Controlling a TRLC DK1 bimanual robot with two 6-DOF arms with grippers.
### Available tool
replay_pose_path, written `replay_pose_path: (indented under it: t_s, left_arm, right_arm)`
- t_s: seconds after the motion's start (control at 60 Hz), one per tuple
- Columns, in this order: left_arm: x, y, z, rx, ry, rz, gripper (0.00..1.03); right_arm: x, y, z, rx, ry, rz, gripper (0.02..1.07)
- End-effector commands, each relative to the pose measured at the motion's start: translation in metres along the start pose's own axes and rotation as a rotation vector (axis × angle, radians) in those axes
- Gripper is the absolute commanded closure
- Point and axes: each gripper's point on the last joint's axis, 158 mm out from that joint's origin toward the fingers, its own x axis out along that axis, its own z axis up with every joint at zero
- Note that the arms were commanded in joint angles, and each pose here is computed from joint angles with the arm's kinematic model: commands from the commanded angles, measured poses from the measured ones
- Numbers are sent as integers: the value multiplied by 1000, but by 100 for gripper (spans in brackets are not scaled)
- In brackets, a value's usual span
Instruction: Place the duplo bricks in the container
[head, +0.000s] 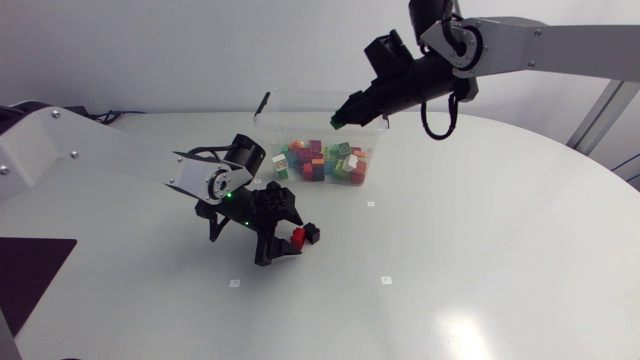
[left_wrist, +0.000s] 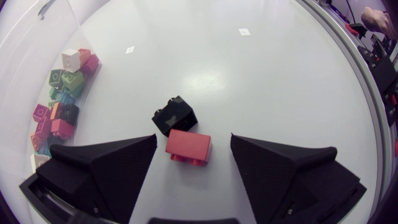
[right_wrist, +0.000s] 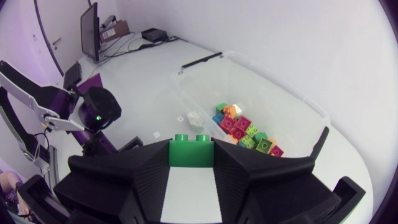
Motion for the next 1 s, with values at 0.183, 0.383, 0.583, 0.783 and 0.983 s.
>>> replay_pose_path:
  t_s: [0.183,0.383,0.583,0.783,0.983]
  left_arm:
    - [3,-11,-2,2,2,-49,75]
    - [-17,-15,3,0,3,-38,79]
    - [-49,-9,15,2,-11,15,79]
    - [-87,12,42,1,-63,114,79]
    - [-109,39,63,-40,-112,179,79]
  right_arm:
    - [-23,-15,43,73,-161,-29,75]
    - [-1,-36,47,99,-178,-76,75]
    - [39,-52,37,100,-145,-120,75]
    - [75,-73,26,91,-104,-180,68]
    - [87,-88,20,81,-59,-226,30]
